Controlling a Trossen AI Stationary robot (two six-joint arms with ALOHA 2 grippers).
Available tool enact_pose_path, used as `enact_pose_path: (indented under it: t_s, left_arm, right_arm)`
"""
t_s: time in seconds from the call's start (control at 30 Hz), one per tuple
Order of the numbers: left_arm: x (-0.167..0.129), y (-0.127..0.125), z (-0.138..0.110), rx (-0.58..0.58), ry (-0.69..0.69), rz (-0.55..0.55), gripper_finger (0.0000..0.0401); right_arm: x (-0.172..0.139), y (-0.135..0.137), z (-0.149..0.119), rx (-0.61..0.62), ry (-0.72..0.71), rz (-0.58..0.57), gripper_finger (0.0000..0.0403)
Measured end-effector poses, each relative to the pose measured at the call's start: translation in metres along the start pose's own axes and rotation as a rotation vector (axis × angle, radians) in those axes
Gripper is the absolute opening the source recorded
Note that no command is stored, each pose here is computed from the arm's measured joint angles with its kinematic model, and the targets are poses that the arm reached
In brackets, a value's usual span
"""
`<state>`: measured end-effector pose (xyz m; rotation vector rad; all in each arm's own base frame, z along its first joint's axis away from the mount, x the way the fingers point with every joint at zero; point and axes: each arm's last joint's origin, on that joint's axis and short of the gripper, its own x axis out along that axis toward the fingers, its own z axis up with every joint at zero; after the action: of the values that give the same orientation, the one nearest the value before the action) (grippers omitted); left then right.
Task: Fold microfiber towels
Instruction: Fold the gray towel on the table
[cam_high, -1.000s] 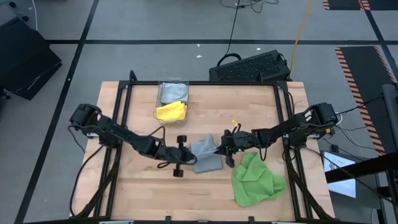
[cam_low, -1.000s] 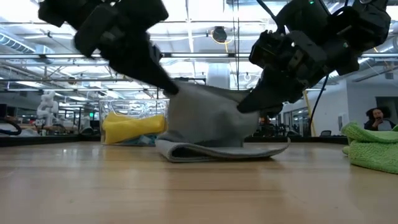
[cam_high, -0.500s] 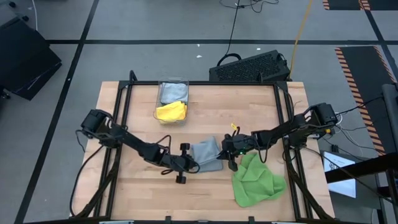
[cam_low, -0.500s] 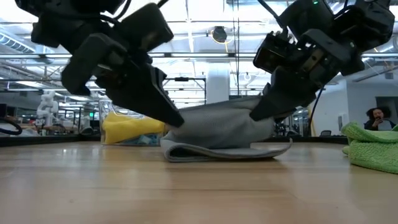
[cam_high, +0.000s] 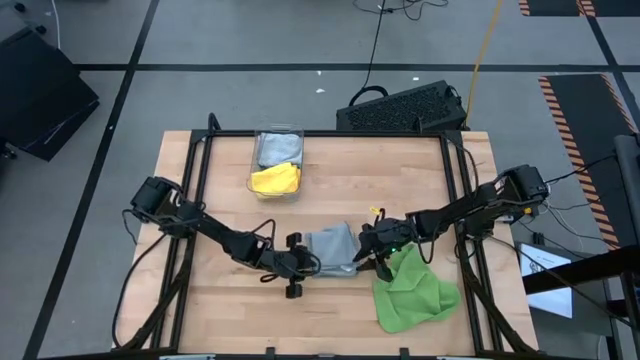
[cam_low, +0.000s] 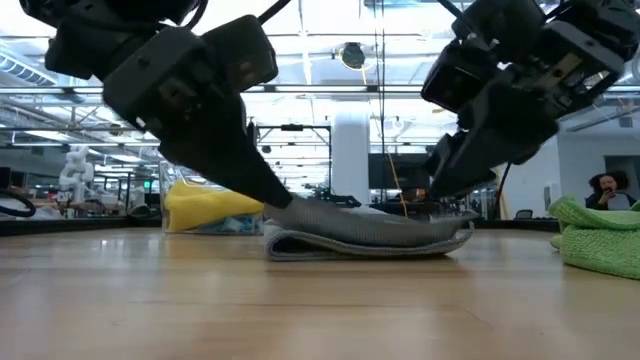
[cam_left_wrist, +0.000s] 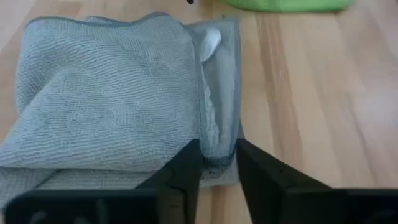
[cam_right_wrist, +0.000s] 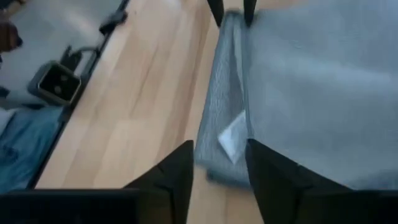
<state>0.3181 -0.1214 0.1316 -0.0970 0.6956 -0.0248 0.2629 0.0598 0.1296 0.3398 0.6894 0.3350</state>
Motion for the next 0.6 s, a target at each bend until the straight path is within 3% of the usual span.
enact_pose_path:
  t_s: [0.13, 0.27, 0.33, 0.47, 0.6]
  left_arm:
    - [0.000, -0.002, 0.008, -0.053, -0.032, -0.020, 0.0149]
    - [-0.003, -0.004, 0.013, -0.031, -0.050, -0.029, 0.0180]
    - [-0.005, -0.004, 0.016, -0.028, -0.070, -0.033, 0.0187]
    - [-0.008, -0.005, 0.018, -0.025, -0.101, 0.045, 0.0190]
    - [-0.010, -0.010, 0.016, -0.031, -0.125, 0.108, 0.0191]
  right_arm:
    - [-0.011, 0.001, -0.001, 0.000, 0.060, -0.022, 0.0165]
    - [-0.022, 0.001, -0.001, -0.045, 0.092, -0.043, 0.0176]
    - [-0.025, 0.001, 0.002, -0.053, 0.070, -0.077, 0.0177]
    - [-0.023, -0.002, 0.002, -0.022, 0.020, -0.267, 0.0170]
    - [-0.014, 0.005, -0.009, -0.044, 0.078, -0.262, 0.0158]
